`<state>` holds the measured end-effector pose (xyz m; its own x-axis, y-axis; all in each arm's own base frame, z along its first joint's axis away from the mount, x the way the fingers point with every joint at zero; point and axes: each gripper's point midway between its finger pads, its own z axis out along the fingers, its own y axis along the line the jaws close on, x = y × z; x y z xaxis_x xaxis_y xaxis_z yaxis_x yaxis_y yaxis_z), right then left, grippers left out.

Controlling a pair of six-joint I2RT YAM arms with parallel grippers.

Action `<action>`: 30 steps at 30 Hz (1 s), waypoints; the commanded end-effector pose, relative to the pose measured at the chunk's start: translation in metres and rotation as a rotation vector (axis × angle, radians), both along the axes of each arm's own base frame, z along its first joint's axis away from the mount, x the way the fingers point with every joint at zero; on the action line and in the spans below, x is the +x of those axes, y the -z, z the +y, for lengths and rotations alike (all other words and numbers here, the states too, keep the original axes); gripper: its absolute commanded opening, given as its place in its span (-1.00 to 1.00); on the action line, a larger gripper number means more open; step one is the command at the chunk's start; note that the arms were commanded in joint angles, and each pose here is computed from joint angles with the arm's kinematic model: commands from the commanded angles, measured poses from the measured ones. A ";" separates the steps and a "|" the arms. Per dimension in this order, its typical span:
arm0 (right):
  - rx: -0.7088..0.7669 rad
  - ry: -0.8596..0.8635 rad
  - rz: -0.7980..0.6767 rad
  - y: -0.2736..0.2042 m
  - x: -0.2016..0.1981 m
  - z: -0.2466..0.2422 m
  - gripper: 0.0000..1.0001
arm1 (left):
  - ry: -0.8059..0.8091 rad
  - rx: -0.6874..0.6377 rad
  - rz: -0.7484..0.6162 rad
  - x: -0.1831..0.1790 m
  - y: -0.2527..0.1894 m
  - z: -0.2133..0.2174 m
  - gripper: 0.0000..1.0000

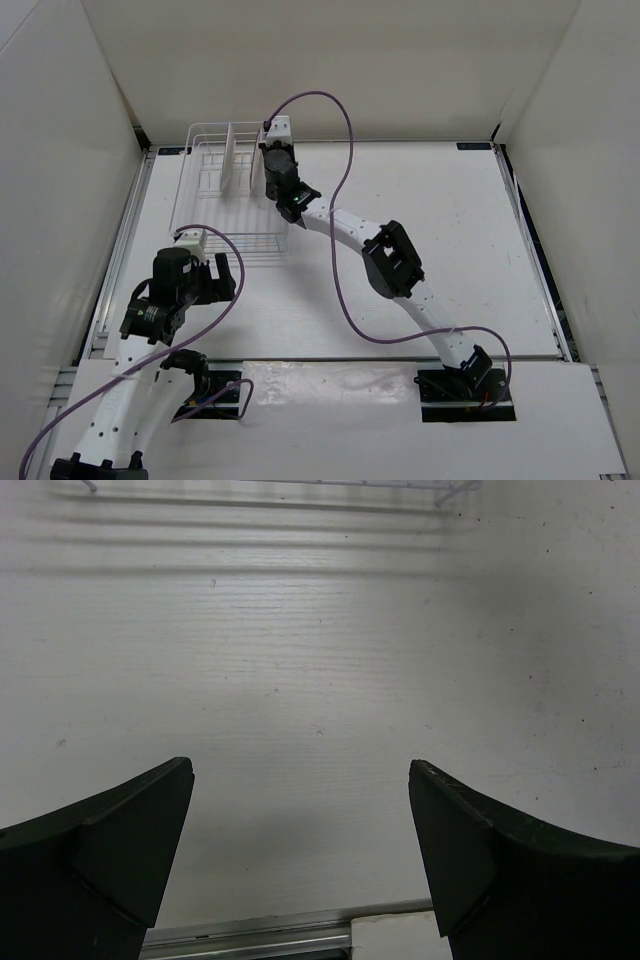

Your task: Unload the plates from the dish rack

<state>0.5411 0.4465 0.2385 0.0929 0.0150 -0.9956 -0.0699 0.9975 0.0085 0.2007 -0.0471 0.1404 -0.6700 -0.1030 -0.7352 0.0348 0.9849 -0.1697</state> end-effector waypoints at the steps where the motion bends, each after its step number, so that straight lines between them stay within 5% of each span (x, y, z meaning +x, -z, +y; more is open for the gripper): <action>1: 0.148 0.037 -0.171 -0.116 -0.020 -0.027 -1.00 | -0.002 -0.012 -0.027 0.004 -0.013 -0.001 0.98; 5: 0.103 0.013 -0.107 -0.101 -0.020 -0.030 -1.00 | -0.003 -0.011 -0.028 0.003 -0.013 -0.001 0.98; 8: 0.102 -0.016 -0.068 -0.090 -0.019 -0.029 -0.31 | -0.003 -0.011 -0.029 0.003 -0.013 -0.001 0.98; 10: 0.081 -0.023 -0.002 -0.062 -0.018 -0.029 -0.11 | -0.003 -0.012 -0.030 0.003 -0.013 -0.001 0.98; 14: 0.078 -0.044 0.113 -0.029 -0.017 -0.038 -0.15 | -0.003 -0.011 -0.031 0.002 -0.013 -0.001 0.98; 17: 0.080 -0.064 0.171 -0.014 -0.017 -0.039 0.15 | -0.001 -0.010 -0.031 0.003 -0.013 -0.001 0.98; 25: 0.004 -0.151 0.312 0.016 -0.033 -0.040 0.34 | -0.004 -0.014 -0.039 0.003 -0.015 -0.001 0.98; 30: -0.110 -0.135 0.467 0.020 -0.067 -0.081 0.40 | -0.006 -0.015 -0.042 0.003 -0.016 0.000 0.98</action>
